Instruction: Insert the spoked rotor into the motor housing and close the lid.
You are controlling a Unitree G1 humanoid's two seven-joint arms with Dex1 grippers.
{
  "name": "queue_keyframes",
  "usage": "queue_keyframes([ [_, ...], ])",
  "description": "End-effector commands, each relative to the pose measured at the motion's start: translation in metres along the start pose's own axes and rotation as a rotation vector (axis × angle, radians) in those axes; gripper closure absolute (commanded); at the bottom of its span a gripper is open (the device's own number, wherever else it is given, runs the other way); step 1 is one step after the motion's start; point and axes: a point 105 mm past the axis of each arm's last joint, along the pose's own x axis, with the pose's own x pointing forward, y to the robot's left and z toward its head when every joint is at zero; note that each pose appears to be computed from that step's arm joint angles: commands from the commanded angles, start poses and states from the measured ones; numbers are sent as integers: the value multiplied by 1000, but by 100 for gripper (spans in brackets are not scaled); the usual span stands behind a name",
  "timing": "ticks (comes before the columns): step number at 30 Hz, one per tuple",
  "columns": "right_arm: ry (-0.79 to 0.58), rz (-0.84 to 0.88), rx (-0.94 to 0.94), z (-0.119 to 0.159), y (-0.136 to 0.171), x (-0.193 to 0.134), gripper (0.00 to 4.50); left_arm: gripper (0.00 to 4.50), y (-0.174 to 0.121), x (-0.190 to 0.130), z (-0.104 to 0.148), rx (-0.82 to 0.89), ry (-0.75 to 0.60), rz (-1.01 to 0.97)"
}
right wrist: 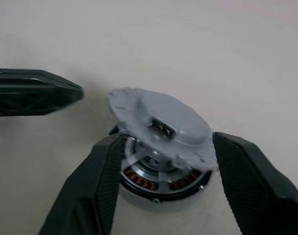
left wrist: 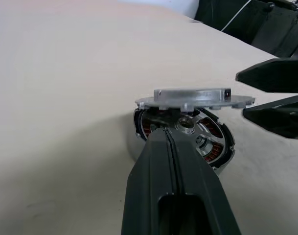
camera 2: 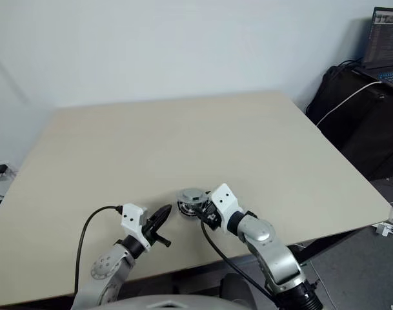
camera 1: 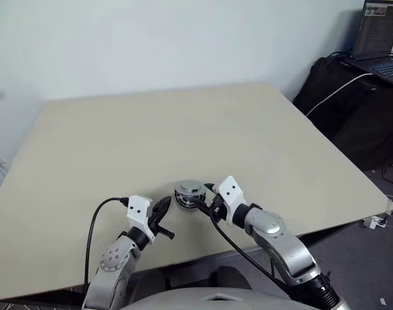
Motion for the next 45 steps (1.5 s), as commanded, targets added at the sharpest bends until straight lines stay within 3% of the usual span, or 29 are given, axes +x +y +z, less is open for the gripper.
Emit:
queue_keyframes([
  [1,-36,69,-46,19,1,-10,146,450,1,1,7,12,-36,-2],
  [6,10,194,-40,18,7,-27,146,450,1,2,8,14,-39,-1],
  [14,-68,-30,-86,26,-43,-15,146,450,3,3,4,22,-37,-4],
  [20,-63,31,-187,24,-50,9,2,450,6,2,4,31,-45,3],
  [26,-53,197,-294,29,-38,25,2,450,8,0,5,36,-55,23],
  [34,65,411,-418,22,-28,31,2,450,7,-2,7,29,-71,52],
  [45,209,532,-495,7,-32,42,2,450,5,-4,9,22,-85,74],
])
